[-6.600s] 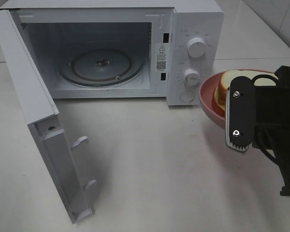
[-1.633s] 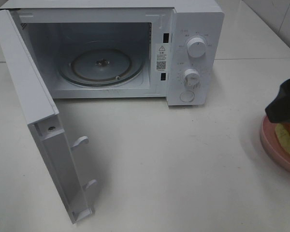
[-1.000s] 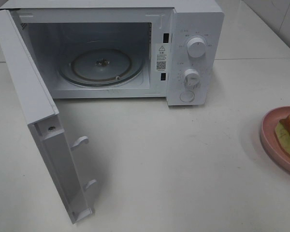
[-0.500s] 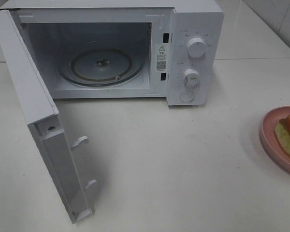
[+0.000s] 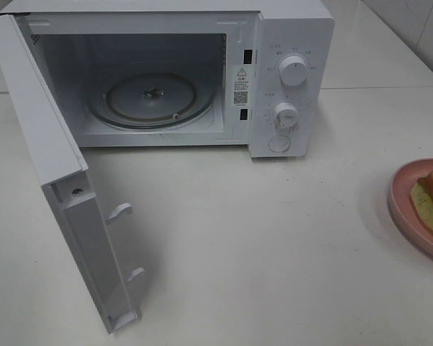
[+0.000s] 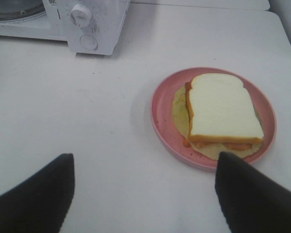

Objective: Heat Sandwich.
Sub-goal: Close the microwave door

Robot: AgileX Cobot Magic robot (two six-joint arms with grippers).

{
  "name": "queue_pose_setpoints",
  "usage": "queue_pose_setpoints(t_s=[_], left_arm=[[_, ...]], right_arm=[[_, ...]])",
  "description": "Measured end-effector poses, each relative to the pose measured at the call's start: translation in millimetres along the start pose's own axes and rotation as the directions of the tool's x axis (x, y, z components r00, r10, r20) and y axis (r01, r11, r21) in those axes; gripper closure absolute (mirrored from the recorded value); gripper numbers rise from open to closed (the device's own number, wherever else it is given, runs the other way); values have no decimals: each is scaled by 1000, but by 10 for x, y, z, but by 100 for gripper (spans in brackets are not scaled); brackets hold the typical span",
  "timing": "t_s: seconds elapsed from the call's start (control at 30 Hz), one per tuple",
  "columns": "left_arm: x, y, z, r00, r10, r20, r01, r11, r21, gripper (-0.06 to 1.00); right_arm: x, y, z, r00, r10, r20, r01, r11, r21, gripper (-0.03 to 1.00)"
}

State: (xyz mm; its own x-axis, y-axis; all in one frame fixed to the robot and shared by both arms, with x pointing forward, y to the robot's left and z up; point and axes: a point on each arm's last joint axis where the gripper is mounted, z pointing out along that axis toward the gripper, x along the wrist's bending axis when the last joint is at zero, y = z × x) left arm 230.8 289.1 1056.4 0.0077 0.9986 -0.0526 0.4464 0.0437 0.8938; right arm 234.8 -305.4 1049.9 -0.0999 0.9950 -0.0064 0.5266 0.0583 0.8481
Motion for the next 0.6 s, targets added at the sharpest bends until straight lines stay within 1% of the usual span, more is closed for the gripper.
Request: queue_pose_setpoints(t_s=[0.03, 0.1, 0.23, 0.6], left_arm=[[0, 0, 0, 1000, 0, 0, 0, 1000, 0, -3], [0, 0, 0, 1000, 0, 0, 0, 1000, 0, -3], [0, 0, 0, 1000, 0, 0, 0, 1000, 0, -3], [0, 0, 0, 1000, 0, 0, 0, 1000, 0, -3]], right_arm=[[8, -24, -6, 1000, 12, 4, -12, 1000, -23, 20], [13, -29, -19, 1000, 19, 13, -19, 999, -37, 20], [17, -26, -18, 999, 28, 26, -27, 999, -44, 20], [17, -26, -18, 999, 29, 27, -28, 999, -44, 20]])
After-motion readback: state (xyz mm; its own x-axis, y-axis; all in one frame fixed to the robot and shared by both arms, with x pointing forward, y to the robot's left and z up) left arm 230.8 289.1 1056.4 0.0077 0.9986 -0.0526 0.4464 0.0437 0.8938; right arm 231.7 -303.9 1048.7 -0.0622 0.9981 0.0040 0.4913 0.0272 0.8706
